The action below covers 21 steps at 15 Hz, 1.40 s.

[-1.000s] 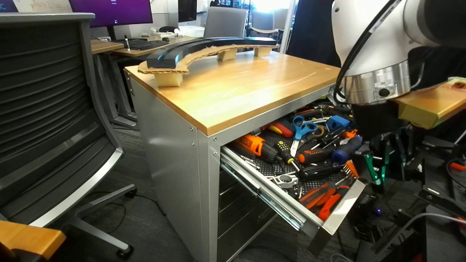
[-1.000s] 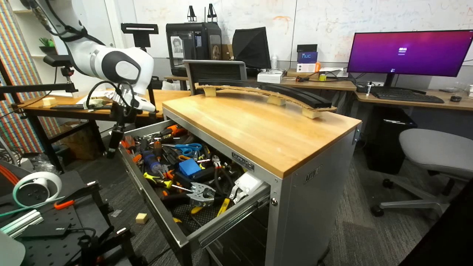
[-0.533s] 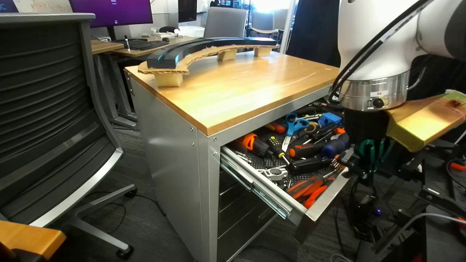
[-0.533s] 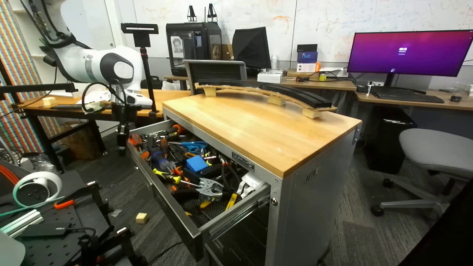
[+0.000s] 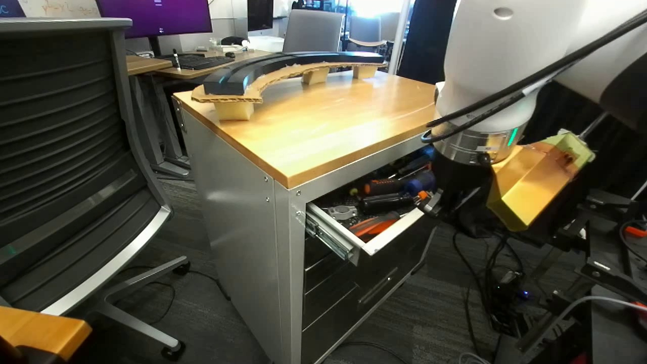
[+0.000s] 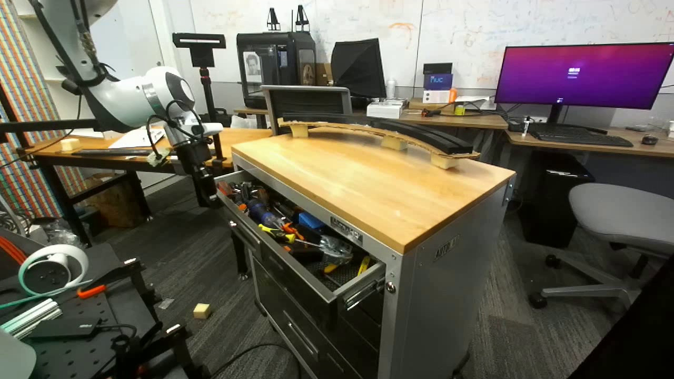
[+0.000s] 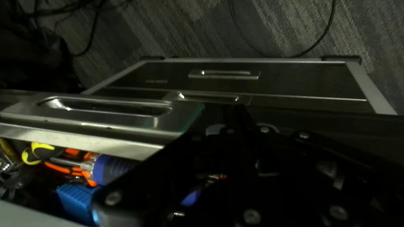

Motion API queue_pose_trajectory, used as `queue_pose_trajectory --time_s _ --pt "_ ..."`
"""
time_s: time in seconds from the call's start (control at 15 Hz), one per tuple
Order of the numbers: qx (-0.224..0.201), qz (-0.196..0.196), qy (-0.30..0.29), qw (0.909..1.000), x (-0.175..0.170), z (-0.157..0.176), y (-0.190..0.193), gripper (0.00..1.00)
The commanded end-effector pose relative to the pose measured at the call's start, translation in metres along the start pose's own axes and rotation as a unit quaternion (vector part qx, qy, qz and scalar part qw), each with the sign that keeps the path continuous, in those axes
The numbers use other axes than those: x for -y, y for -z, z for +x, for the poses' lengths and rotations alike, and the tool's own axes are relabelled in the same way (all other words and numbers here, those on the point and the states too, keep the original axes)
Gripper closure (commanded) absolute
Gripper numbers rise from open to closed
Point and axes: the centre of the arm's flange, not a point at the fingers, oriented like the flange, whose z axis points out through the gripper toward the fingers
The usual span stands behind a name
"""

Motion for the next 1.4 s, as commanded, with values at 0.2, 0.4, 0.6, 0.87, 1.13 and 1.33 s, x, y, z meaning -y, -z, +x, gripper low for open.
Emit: queue_pose_trajectory --time_s 0.2,0.4,0.6,0.87,1.13,1.33 --pt "-0.158 -0.052 0.069 0.9837 0.038 0.061 -0.017 0.94" --pt "-0.223 -0.076 0.097 0.967 0.045 0.074 -0.017 0.93" --pt "-0.238 -0.083 0.084 0.9642 0.029 0.073 0.013 0.68" --pt "-0.147 -0.022 0.043 0.9879 -0.006 0.057 0.08 0.54" --pt "-0.062 0.04 0.005 0.9973 -0.036 0.056 0.156 0.22" --pt "-0.024 0.099 -0.004 0.9948 -0.059 0.056 0.21 0.01"
